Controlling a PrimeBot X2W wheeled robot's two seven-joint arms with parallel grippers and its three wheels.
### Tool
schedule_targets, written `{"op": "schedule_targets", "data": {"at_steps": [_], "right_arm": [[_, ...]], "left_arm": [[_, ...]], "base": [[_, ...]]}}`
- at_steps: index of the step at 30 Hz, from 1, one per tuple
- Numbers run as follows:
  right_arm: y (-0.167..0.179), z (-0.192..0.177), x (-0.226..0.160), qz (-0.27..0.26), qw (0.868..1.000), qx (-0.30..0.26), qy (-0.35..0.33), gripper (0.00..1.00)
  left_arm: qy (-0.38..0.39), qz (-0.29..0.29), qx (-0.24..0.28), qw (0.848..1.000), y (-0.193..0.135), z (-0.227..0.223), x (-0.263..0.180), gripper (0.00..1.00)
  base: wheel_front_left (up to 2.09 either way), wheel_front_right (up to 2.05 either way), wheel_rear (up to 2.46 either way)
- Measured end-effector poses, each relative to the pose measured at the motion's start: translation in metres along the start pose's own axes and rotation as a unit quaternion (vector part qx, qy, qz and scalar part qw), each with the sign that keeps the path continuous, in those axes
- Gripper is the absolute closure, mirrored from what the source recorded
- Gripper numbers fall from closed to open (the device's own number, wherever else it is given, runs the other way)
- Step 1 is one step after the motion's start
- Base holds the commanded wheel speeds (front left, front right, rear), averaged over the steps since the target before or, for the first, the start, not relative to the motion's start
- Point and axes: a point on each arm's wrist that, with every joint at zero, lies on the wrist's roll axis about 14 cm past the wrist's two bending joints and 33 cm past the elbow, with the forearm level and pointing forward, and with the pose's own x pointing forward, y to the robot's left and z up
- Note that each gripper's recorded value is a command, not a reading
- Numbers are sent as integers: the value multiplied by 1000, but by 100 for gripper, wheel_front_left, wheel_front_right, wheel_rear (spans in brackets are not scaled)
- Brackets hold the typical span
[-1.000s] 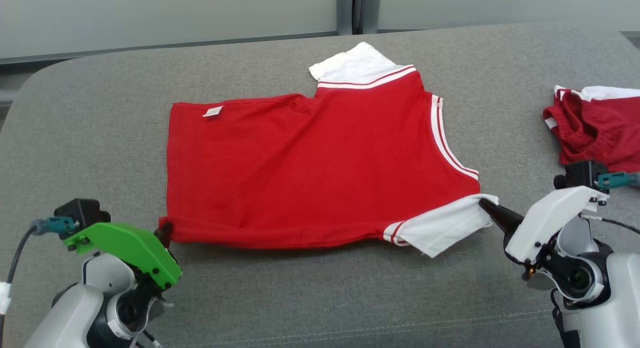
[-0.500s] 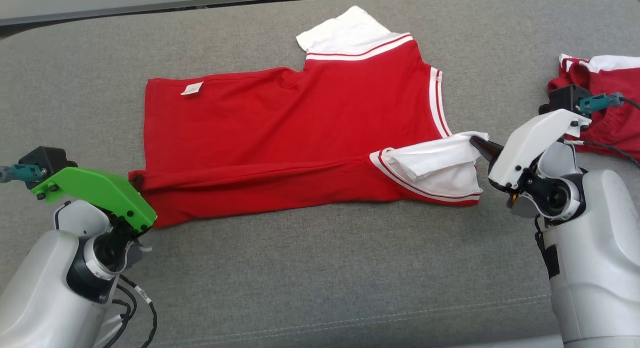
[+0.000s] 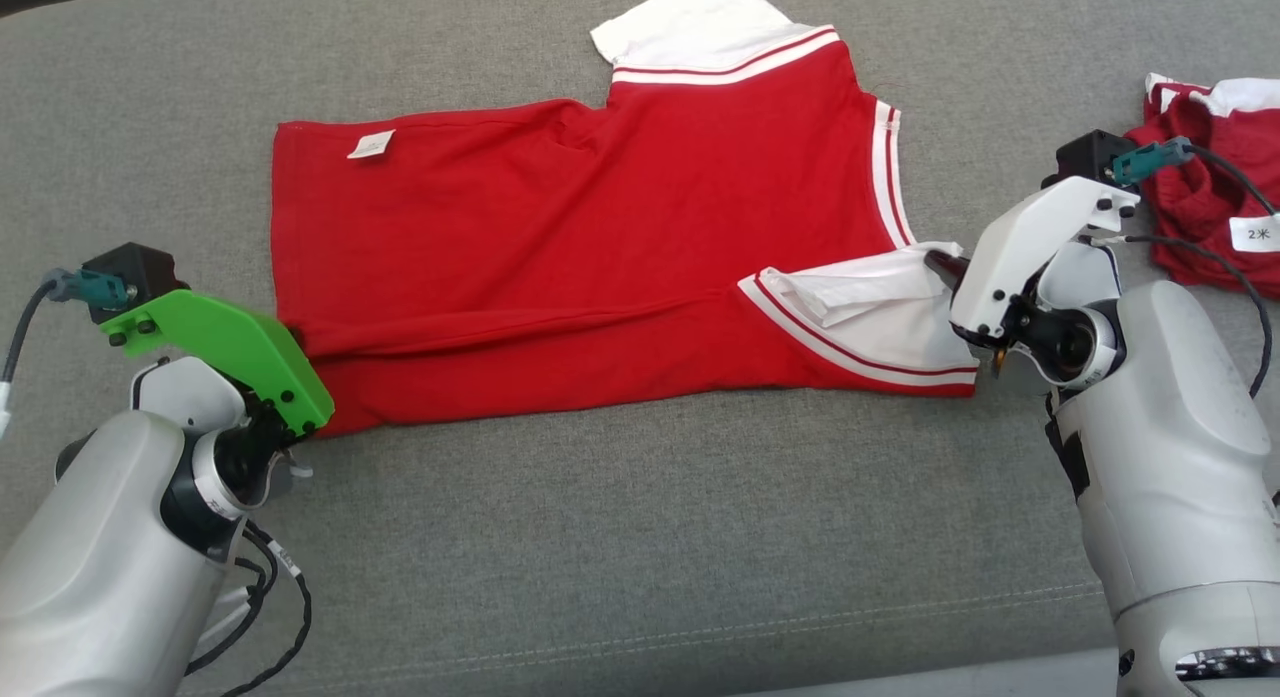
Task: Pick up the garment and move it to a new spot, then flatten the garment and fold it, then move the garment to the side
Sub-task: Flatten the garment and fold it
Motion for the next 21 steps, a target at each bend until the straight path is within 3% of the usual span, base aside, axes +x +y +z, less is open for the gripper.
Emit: {"op": "schedule_targets", "data": {"at_steps": [1,2,7,16,21], "right_arm": [[1,0,2,-1,1000,-2,2,32],[2,1,3,0,1000,-3,3,0],[6,18,4,3,1000,2,-27,0],[7,46,-7,15,995,28,-92,0],[13,67,-27,34,987,8,-159,0]], "left_arm": [[3,-1,8,1000,-1,0,1,14],[4,0,14,1000,-1,1,2,0],[-17,-9,29,999,-8,19,2,0],[-67,-22,6,997,-7,49,-8,0],[-123,-47,0,991,-5,61,-28,0]], "base": [[0,0,0],[0,0,0],[0,0,0],[0,0,0],[0,0,0]]}}
